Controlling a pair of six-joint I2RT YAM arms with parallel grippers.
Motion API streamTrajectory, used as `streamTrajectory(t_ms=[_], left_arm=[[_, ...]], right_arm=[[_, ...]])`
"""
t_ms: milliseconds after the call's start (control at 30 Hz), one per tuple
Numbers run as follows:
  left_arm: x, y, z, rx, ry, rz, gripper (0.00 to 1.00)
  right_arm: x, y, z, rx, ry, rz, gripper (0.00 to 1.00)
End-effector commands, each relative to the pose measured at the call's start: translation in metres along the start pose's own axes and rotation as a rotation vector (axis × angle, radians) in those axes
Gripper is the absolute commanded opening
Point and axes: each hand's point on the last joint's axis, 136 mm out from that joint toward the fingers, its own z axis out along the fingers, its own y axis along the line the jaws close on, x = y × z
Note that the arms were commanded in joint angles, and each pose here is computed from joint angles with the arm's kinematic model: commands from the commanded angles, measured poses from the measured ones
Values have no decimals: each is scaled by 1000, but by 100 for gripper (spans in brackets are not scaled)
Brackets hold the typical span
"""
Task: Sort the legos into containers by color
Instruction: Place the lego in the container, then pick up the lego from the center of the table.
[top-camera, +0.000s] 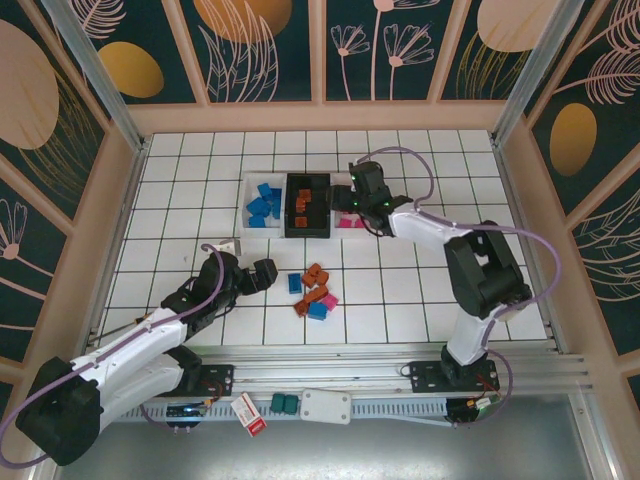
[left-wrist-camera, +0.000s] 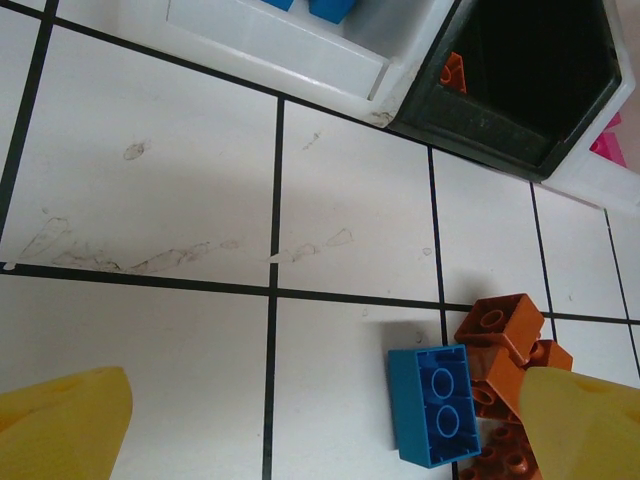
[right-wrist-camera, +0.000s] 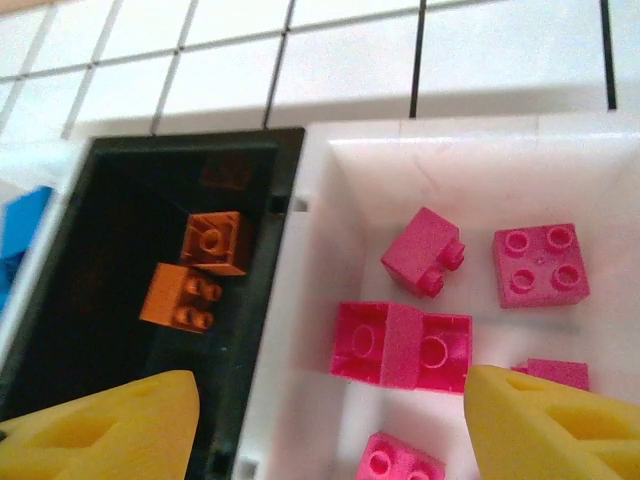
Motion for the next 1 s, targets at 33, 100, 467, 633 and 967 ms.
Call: streamTrajectory(t_ms=[33, 100, 467, 633, 967], left_arm=[[1, -1, -1, 12, 3, -14, 99], [0, -3, -1, 13, 3, -13, 99], [3, 4, 3, -18, 14, -15, 99], [5, 5, 3, -19, 15, -20, 99], [6, 6, 5, -25, 24, -24, 99]], right_arm=[[12, 50, -44, -153, -25, -58, 71], [40, 64, -52, -182, 33, -101, 71], [158, 72, -42, -120, 272, -249, 74], [174, 66, -28, -97, 308, -256, 73], [190, 11, -24, 61, 342, -189, 63]])
